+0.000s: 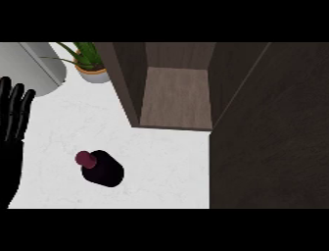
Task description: Pick up the wine, place it into the cabinet and close the cabinet
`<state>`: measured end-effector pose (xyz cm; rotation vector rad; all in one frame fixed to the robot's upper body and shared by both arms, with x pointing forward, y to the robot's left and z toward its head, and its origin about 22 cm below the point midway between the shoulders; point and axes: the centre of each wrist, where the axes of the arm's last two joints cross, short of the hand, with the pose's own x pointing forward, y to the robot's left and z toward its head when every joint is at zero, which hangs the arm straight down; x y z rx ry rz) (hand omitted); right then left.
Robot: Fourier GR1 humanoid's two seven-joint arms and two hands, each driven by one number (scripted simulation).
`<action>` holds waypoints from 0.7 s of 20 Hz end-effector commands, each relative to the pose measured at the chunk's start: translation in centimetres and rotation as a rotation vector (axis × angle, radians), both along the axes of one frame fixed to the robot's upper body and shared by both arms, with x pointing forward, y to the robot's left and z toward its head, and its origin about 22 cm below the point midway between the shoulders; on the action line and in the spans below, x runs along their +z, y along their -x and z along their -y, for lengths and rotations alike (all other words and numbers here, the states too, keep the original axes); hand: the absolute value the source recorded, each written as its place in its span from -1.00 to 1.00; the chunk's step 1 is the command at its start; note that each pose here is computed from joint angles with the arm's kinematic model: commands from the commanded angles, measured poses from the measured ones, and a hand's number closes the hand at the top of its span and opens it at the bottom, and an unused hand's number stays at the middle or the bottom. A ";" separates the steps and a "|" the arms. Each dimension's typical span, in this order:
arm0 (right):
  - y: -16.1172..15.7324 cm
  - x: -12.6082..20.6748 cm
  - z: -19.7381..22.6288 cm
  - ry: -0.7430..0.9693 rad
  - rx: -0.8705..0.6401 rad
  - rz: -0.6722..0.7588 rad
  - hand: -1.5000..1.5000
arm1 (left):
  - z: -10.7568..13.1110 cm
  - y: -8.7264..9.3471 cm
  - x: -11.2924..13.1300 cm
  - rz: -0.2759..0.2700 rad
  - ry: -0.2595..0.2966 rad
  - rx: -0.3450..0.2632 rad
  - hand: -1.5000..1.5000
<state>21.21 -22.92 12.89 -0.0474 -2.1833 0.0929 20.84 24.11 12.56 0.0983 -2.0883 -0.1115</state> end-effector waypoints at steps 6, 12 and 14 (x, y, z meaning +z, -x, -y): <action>4.1 0.2 1.5 0.004 0.043 -0.089 -1.00 | 6.1 4.9 -1.2 -0.003 0.005 -0.263 -1.00; 5.6 0.5 1.2 0.028 0.256 -0.257 -1.00 | 8.4 8.2 -2.2 -0.222 0.272 -0.376 -1.00; 7.3 1.8 -0.2 0.014 0.257 -0.249 -1.00 | 10.3 8.9 -0.7 -0.216 0.268 -0.391 -1.00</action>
